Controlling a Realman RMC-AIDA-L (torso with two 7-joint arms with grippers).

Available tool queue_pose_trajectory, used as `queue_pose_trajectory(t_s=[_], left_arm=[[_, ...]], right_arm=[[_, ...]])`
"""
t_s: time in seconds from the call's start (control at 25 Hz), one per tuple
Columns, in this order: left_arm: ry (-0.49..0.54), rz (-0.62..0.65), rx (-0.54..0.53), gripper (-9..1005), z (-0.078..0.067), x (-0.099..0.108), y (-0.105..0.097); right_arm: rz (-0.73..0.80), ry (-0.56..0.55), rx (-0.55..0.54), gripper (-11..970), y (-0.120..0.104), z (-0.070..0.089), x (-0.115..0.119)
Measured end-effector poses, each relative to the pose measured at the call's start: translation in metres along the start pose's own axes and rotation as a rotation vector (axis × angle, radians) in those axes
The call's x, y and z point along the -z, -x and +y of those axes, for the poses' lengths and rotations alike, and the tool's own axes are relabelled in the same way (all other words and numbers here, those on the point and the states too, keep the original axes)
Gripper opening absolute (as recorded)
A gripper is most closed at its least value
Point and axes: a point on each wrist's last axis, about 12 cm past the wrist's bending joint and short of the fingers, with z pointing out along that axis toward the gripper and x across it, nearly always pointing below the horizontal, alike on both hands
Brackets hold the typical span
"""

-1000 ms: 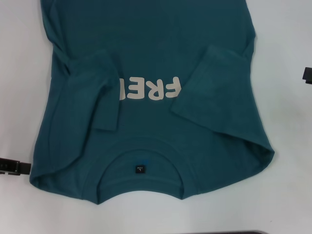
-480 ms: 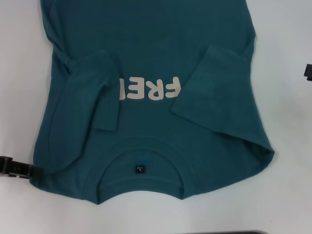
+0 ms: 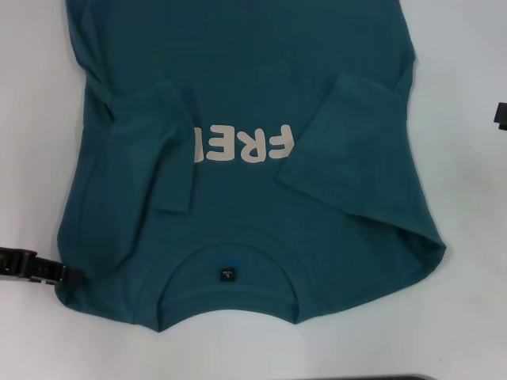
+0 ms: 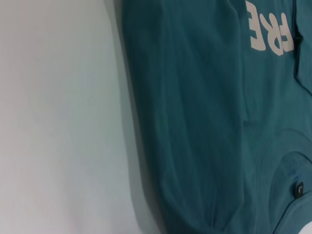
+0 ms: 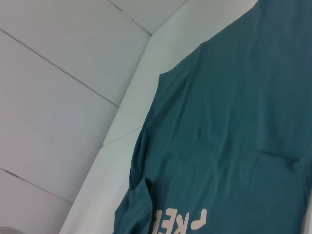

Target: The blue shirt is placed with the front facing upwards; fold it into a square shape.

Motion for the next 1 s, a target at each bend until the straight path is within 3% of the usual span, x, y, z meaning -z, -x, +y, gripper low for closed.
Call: queue_pose_trajectory(t_s=[0.32, 0.44, 0.88, 1.0], left_arm=[[0.043, -0.039, 0.013, 381, 0.0021, 0.005, 0.0055], [0.057, -0.036, 0.007, 220, 0.0014, 0.0046, 0.0075], [0.054, -0.029, 0.013, -6, 0.0023, 0.0051, 0.0054], [0.055, -0.029, 0.013, -2, 0.0025, 0.0056, 0.0054]], right_arm=[[-0.01, 0.002, -0.006, 543, 0.0013, 0.0003, 0.0005], [-0.013, 0.007, -0.007, 543, 0.0017, 0.0009, 0.0005], [-0.021, 0.009, -0.008, 543, 0.0025, 0.001, 0.0011], [-0.022, 0.009, -0.006, 543, 0.0033, 0.0011, 0.0005]])
